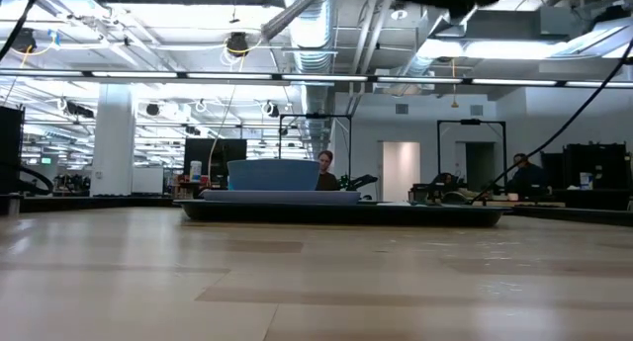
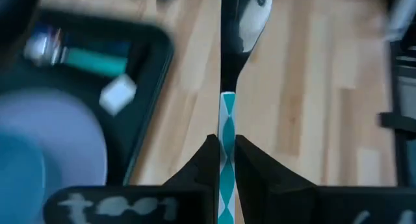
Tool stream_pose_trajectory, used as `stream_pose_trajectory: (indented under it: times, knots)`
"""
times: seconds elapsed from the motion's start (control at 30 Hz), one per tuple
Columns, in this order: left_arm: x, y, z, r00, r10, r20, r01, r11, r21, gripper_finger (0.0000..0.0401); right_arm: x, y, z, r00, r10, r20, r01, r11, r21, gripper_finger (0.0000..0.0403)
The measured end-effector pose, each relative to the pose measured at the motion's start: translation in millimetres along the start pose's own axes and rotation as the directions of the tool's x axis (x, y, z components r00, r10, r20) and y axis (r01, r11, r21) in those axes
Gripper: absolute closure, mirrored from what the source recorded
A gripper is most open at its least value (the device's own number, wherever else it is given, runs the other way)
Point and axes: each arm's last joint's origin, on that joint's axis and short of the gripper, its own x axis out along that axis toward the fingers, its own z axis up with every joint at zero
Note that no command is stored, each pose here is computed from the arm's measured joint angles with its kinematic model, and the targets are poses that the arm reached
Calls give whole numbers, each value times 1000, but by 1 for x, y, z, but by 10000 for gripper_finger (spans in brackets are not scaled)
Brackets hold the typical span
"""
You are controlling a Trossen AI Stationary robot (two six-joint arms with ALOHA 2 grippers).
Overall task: Set up tray
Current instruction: Put the blue knife on top of the black napkin to the right of the blue fork on the black tray
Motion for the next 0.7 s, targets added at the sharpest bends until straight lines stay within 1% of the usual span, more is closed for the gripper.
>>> stream_pose_trajectory:
  times: [0.1, 0.17, 0.27, 0.37, 0.47, 0.57, 0.7]
  knots:
    - [-7, -1, 15, 996, -62, 67, 54, 992, 114, 388, -4, 8, 7, 998, 34, 59, -30, 998, -56, 351]
    - [-9, 0, 23, 990, -101, 99, 83, 982, 172, 388, -7, 13, 10, 993, 71, 90, -63, 994, -90, 351]
    - [-8, 5, 31, 979, -166, 117, 137, 965, 224, 388, -10, 18, 14, 983, 123, 136, -104, 985, -139, 351]
    - [-5, 11, 37, 959, -261, 109, 226, 940, 257, 388, -13, 23, 19, 971, 160, 177, -123, 971, -203, 351]
    - [-4, 15, 41, 929, -357, 98, 316, 903, 292, 388, -17, 28, 22, 959, 190, 210, -129, 954, -272, 351]
    - [-3, 17, 44, 896, -435, 85, 386, 861, 331, 388, -20, 33, 24, 951, 207, 227, -126, 936, -328, 351]
    - [-4, 18, 46, 842, -536, 65, 467, 784, 410, 388, -23, 37, 28, 936, 234, 261, -128, 921, -367, 351]
